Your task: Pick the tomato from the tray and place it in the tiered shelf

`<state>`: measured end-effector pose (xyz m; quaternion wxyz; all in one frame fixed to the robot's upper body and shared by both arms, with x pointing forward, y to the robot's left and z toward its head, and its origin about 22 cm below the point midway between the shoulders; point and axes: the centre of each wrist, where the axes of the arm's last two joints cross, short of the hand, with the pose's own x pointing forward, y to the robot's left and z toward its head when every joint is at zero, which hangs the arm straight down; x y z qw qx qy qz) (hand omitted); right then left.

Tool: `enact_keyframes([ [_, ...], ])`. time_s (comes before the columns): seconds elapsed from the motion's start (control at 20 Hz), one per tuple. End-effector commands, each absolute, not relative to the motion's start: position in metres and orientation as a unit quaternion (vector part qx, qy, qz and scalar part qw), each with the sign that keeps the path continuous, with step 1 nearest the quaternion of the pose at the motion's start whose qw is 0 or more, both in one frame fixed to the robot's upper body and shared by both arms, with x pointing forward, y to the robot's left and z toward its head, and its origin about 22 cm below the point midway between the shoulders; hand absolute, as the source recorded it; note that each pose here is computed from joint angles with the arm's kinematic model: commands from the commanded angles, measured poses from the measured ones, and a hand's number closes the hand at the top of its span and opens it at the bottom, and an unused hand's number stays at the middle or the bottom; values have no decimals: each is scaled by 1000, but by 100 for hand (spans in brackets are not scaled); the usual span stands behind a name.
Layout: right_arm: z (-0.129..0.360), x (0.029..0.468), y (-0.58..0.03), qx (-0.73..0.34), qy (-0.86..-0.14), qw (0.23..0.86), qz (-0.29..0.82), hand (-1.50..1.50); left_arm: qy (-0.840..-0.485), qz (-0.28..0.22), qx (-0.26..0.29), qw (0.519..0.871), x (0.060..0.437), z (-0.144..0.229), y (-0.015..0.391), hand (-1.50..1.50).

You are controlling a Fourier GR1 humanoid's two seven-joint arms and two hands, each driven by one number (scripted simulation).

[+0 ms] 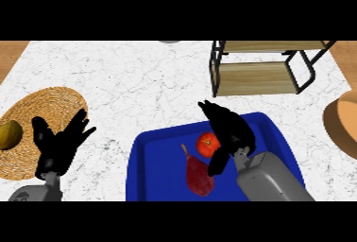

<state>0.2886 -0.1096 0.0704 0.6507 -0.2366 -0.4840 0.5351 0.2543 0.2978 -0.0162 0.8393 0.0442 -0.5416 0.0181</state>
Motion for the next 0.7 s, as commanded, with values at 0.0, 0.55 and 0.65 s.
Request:
enact_keyframes([
  [0.0,73,296,-112,-257,-479,643,540,-150,-529,24,42,847,236,-32,318,0],
  [0.55,12,299,-114,-236,-522,636,517,-150,-521,20,47,852,238,-37,296,0],
  [0.65,22,308,-95,-227,-518,634,527,-150,-532,19,40,846,228,-27,285,0],
])
